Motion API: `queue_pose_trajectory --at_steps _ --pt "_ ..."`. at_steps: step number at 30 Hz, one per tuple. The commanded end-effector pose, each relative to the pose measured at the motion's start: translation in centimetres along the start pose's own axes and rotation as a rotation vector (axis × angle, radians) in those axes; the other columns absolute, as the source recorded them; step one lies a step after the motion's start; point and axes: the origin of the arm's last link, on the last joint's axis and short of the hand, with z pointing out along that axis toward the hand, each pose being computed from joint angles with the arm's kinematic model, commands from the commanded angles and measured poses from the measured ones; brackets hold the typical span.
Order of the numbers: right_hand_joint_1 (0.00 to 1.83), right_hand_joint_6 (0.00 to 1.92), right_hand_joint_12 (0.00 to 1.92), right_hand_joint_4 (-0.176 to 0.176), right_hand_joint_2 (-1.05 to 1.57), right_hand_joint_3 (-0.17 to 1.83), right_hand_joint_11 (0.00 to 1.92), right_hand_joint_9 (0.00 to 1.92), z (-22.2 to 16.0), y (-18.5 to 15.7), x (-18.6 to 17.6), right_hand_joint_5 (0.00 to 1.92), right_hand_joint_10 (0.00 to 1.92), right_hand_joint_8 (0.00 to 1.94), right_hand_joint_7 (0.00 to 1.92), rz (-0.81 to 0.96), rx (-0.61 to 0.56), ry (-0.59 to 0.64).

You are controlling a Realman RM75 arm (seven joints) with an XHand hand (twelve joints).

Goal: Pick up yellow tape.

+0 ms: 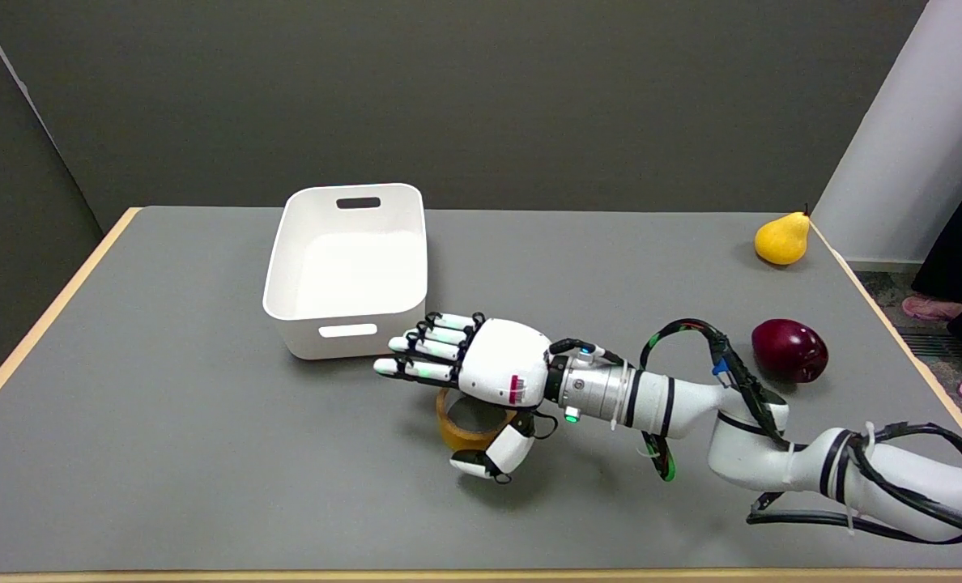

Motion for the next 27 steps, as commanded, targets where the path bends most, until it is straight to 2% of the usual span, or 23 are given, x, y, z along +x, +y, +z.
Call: queue_pose_trajectory --at_steps 1,27 --pt "0.43 0.27 1.12 0.111 0.51 0.98 0.08 0.13 -0.1 1.3 -0.7 0.01 0.49 0.25 0.10 0.032 -0.029 -0.022" --pt "0.44 0.29 1.16 0.114 0.52 0.98 0.13 0.18 -3.0 1.8 -1.5 0.07 0.54 0.27 0.15 0.031 -0.064 -0.065"
